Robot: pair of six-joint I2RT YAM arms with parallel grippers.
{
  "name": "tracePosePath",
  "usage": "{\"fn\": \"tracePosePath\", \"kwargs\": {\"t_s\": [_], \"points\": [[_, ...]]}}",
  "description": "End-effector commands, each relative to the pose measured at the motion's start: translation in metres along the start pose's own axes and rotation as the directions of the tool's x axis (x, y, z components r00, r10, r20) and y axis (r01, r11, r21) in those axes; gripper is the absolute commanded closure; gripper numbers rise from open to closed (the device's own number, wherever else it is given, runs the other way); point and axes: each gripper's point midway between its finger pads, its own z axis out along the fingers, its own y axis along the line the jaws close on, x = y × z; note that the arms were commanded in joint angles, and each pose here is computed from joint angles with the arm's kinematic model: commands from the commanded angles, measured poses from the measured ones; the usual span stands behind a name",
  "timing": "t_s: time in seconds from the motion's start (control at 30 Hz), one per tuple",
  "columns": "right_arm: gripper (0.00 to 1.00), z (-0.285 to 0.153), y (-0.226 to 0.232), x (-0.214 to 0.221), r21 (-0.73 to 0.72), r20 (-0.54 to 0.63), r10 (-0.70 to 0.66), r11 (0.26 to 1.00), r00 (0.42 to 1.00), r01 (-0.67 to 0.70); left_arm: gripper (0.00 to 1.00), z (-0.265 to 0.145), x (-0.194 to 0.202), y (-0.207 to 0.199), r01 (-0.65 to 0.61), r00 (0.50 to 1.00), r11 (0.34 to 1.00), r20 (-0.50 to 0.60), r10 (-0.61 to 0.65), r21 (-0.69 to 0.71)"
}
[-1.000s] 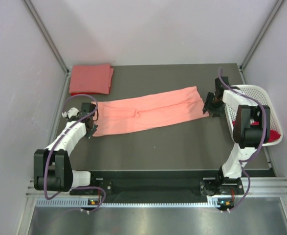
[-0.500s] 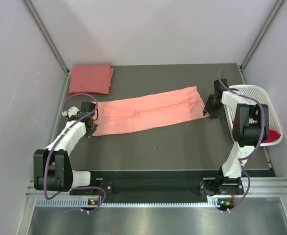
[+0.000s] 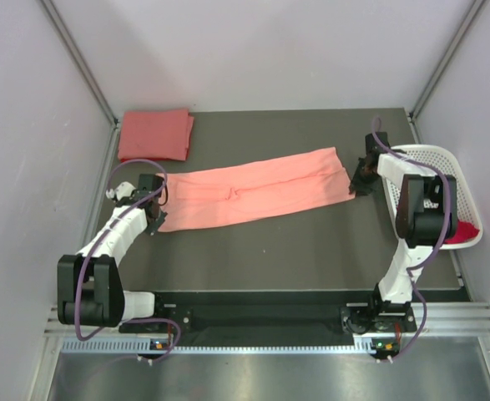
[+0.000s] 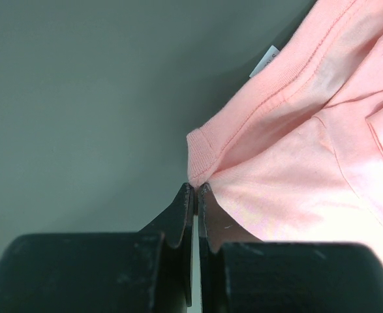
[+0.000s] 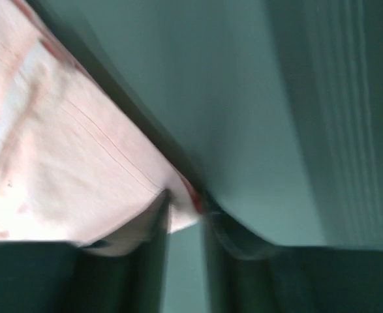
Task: Fold and stack the t-shirts
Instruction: Fold the tshirt
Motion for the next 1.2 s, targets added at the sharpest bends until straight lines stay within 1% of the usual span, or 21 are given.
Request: {"fn": "tracePosePath", "kwargs": {"t_s": [0.0, 0.07, 0.17, 0.27, 0.53, 0.83, 0.93, 0.97, 1.0, 1.07, 1.13, 1.17], "points": [[0.80, 0.017, -0.006, 0.003, 0.013, -0.021, 0.008, 1.000, 1.000, -0.008, 1.00, -0.007, -0.017, -0.006, 0.016, 0.998, 1.000, 0.053, -0.017, 0.020], [0.92, 0.017, -0.007, 0.005, 0.010, -0.030, 0.001, 1.000, 1.000, 0.000, 1.00, -0.006, -0.016, -0.005, 0.008, 0.999, 1.000, 0.050, -0.009, 0.019], [1.00, 0.014, -0.010, 0.013, 0.020, -0.046, -0.026, 0.999, 0.999, 0.027, 1.00, -0.006, -0.017, -0.008, -0.005, 0.999, 0.999, 0.052, 0.003, 0.032], [1.00, 0.004, -0.019, 0.022, 0.049, -0.055, -0.057, 0.997, 0.997, 0.060, 1.00, -0.006, -0.017, -0.014, -0.038, 0.999, 0.998, 0.039, 0.036, 0.047], [1.00, -0.024, -0.040, 0.058, 0.086, -0.073, -0.092, 0.991, 0.993, 0.098, 1.00, -0.001, -0.011, -0.026, -0.061, 0.998, 0.996, -0.005, 0.061, 0.072], [1.00, -0.061, -0.051, 0.112, 0.039, -0.094, -0.097, 0.994, 0.991, 0.101, 1.00, 0.010, 0.000, -0.043, -0.148, 0.986, 0.986, -0.059, 0.153, 0.080], [1.00, -0.073, -0.040, 0.140, 0.006, -0.107, -0.149, 0.989, 0.983, 0.151, 1.00, 0.015, -0.002, -0.045, -0.175, 0.982, 0.983, -0.068, 0.179, 0.060], [1.00, -0.076, -0.037, 0.147, -0.007, -0.112, -0.141, 0.990, 0.984, 0.141, 1.00, 0.016, -0.004, -0.048, -0.188, 0.979, 0.981, -0.066, 0.191, 0.057], [1.00, -0.079, -0.038, 0.156, -0.012, -0.111, -0.144, 0.990, 0.983, 0.143, 1.00, 0.017, -0.007, -0.048, -0.194, 0.979, 0.980, -0.057, 0.197, 0.049], [1.00, -0.087, -0.025, 0.175, -0.059, -0.135, -0.169, 0.985, 0.976, 0.162, 1.00, 0.018, -0.015, -0.050, -0.214, 0.976, 0.976, -0.033, 0.215, 0.038], [1.00, -0.094, -0.016, 0.197, -0.086, -0.149, -0.231, 0.972, 0.961, 0.220, 1.00, 0.019, -0.024, -0.052, -0.232, 0.973, 0.972, -0.002, 0.232, 0.020], [1.00, -0.095, -0.013, 0.210, -0.097, -0.171, -0.227, 0.972, 0.959, 0.213, 1.00, 0.020, -0.030, -0.054, -0.254, 0.967, 0.967, 0.006, 0.254, 0.004]]}}
